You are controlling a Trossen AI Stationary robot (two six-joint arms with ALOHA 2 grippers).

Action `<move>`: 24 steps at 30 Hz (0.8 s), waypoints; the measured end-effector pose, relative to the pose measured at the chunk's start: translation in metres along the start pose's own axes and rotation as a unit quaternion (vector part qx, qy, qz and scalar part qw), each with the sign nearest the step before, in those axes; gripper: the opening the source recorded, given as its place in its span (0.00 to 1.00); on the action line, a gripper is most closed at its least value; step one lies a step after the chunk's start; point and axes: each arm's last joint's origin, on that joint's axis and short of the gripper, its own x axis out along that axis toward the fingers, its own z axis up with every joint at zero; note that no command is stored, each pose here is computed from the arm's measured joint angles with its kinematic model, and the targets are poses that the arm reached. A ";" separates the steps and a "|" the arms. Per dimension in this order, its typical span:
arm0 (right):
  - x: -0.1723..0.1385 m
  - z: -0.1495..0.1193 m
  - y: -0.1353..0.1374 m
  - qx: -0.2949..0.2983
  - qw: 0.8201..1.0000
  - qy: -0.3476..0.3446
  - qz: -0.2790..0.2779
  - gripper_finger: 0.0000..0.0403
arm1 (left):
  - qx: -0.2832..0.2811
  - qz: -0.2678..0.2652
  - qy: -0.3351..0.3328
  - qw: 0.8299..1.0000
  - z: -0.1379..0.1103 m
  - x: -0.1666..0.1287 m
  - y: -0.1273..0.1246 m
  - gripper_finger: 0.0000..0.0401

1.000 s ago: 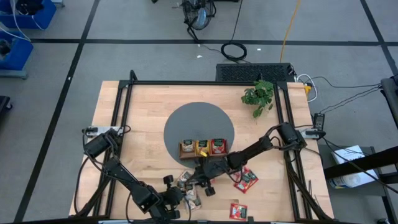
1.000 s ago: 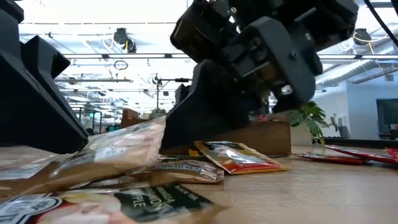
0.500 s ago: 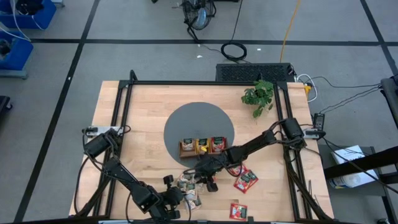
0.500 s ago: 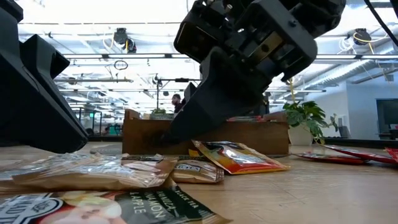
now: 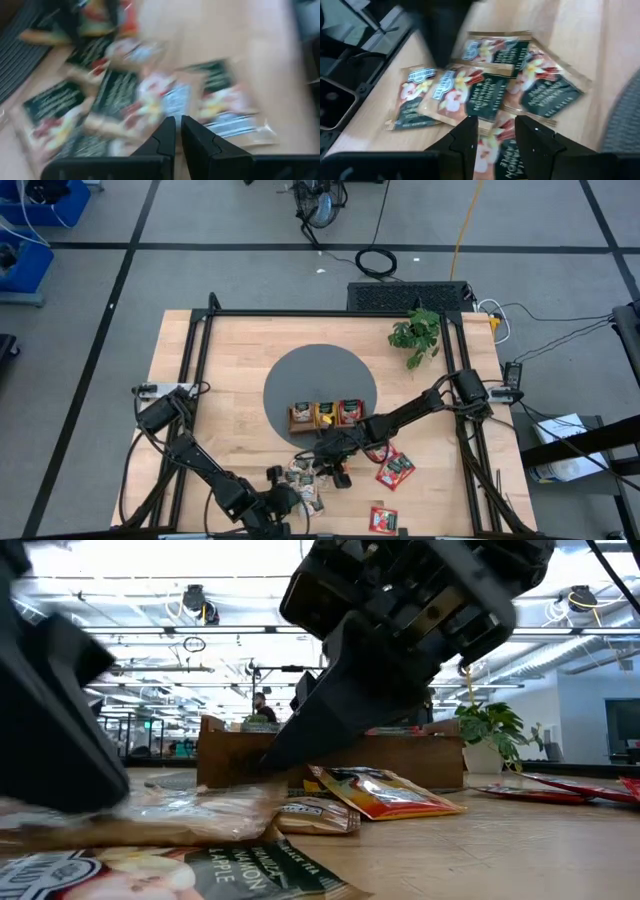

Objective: Pick & Place Tea
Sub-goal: Put the brown tea bag into the left section of the wooden organizer

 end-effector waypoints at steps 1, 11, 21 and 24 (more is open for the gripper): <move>0.001 0.000 0.002 -0.002 1.000 0.000 0.010 0.29 | -0.005 0.007 0.004 1.000 -0.002 0.002 0.002 0.09; 0.001 -0.001 0.011 0.032 0.997 0.013 0.076 0.29 | -0.017 0.020 0.006 1.000 -0.010 0.012 0.003 0.09; -0.006 0.001 0.000 0.120 0.990 0.029 0.069 0.29 | -0.015 0.033 0.010 0.999 -0.016 0.016 0.004 0.09; -0.006 -0.001 -0.003 0.155 0.985 0.042 0.060 0.29 | -0.014 0.036 0.009 0.999 -0.016 0.017 0.004 0.09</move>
